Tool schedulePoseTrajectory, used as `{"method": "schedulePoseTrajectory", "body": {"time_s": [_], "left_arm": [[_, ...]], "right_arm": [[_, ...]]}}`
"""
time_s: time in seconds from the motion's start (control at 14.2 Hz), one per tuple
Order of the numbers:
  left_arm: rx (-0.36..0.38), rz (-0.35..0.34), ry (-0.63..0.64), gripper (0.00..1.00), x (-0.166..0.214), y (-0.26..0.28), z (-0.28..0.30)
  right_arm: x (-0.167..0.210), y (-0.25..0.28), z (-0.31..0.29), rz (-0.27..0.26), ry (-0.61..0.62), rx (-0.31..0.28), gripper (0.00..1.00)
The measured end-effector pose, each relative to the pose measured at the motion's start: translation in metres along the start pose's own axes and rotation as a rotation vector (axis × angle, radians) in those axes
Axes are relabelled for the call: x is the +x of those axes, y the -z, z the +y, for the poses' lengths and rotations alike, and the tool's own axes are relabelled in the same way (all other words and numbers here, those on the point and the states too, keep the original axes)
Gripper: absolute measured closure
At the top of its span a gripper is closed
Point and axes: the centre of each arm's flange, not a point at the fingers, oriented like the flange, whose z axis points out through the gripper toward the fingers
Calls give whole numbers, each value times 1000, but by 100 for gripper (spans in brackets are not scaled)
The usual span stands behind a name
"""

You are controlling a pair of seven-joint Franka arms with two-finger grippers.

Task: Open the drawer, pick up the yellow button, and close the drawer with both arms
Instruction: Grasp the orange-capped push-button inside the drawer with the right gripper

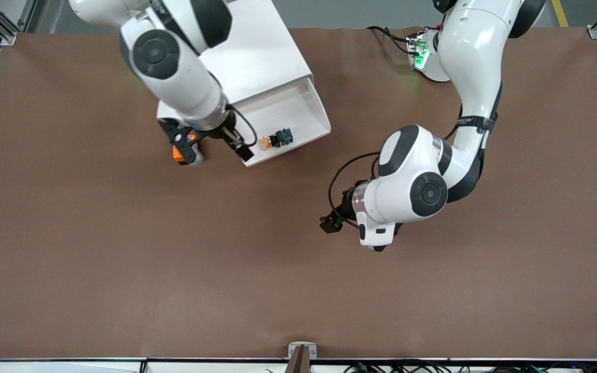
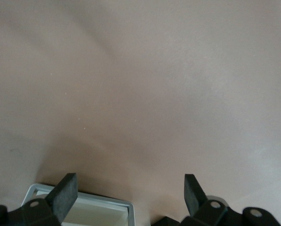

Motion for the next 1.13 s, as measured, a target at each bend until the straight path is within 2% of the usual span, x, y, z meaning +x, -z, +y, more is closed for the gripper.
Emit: {"method": "schedulePoseTrajectory", "body": {"time_s": [0.14,0.42,0.85,0.99,1.06,1.13], "left_arm": [[-13,44,-26,0,-8,11,2],[-16,136,-74,0,-20,22,4],[-3,206,-116,0,-30,24,6],[8,230,-131,0,-34,22,6],[18,251,-146,0,-37,20,6],[28,269,-159,0,-41,17,7]], "right_arm": [[-23,-19,-1,3,-43,19,0],[-46,-64,5,9,-70,30,0],[-70,-96,14,20,-87,37,0],[-72,-102,16,22,-88,40,4],[-71,-104,16,23,-89,39,11],[-70,-105,17,24,-90,39,24]]}}
